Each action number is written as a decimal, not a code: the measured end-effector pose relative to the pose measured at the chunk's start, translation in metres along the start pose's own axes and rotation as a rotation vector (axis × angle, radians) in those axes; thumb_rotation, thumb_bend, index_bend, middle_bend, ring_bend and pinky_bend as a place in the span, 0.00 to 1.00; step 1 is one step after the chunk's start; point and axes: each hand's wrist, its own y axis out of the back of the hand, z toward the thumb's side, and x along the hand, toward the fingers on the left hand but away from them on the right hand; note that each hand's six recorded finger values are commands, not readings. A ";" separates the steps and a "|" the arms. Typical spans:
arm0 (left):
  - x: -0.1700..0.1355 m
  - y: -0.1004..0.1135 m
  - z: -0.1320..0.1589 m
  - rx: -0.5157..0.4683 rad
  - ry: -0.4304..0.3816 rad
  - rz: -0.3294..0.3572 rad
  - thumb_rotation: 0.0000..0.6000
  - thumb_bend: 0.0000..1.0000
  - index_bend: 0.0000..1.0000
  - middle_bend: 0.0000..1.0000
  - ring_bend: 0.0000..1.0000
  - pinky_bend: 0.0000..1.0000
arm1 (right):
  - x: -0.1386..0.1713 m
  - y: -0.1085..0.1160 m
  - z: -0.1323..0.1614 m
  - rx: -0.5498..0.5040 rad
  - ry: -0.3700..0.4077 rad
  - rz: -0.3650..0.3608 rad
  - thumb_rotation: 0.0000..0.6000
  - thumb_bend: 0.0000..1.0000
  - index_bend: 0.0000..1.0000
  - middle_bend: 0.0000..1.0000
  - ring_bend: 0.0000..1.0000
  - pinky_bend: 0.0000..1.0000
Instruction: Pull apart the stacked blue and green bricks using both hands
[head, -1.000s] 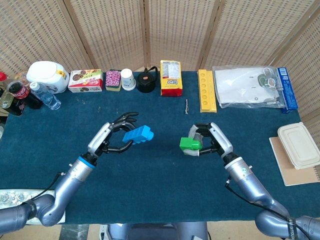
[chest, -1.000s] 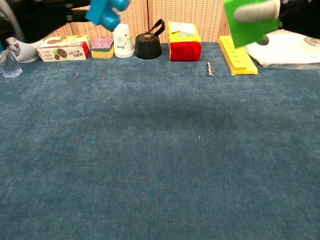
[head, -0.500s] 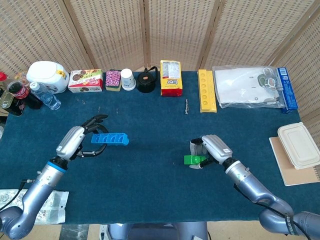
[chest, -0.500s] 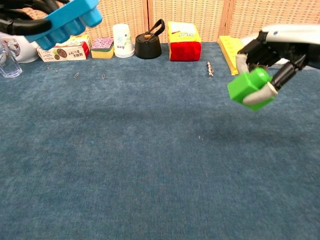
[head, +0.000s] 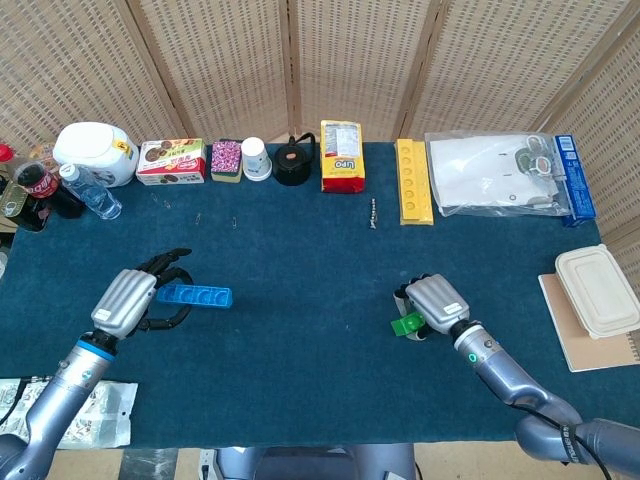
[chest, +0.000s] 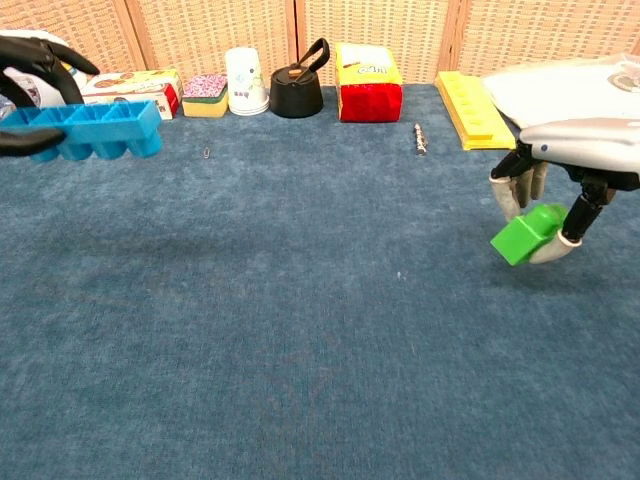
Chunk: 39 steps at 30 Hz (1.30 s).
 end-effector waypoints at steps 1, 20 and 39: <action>0.000 -0.002 -0.001 0.001 0.005 -0.006 0.81 0.44 0.55 0.17 0.20 0.36 | 0.000 -0.002 -0.001 0.020 -0.005 0.004 1.00 0.04 0.48 0.43 0.36 0.30; 0.041 -0.054 0.026 0.153 -0.092 -0.011 0.81 0.42 0.55 0.17 0.20 0.33 | 0.031 0.043 0.011 0.097 -0.059 -0.088 1.00 0.02 0.23 0.25 0.21 0.19; 0.075 -0.080 0.054 0.241 -0.074 -0.120 0.81 0.13 0.07 0.12 0.02 0.21 | 0.056 0.065 -0.009 -0.025 -0.064 -0.226 1.00 0.02 0.22 0.25 0.21 0.17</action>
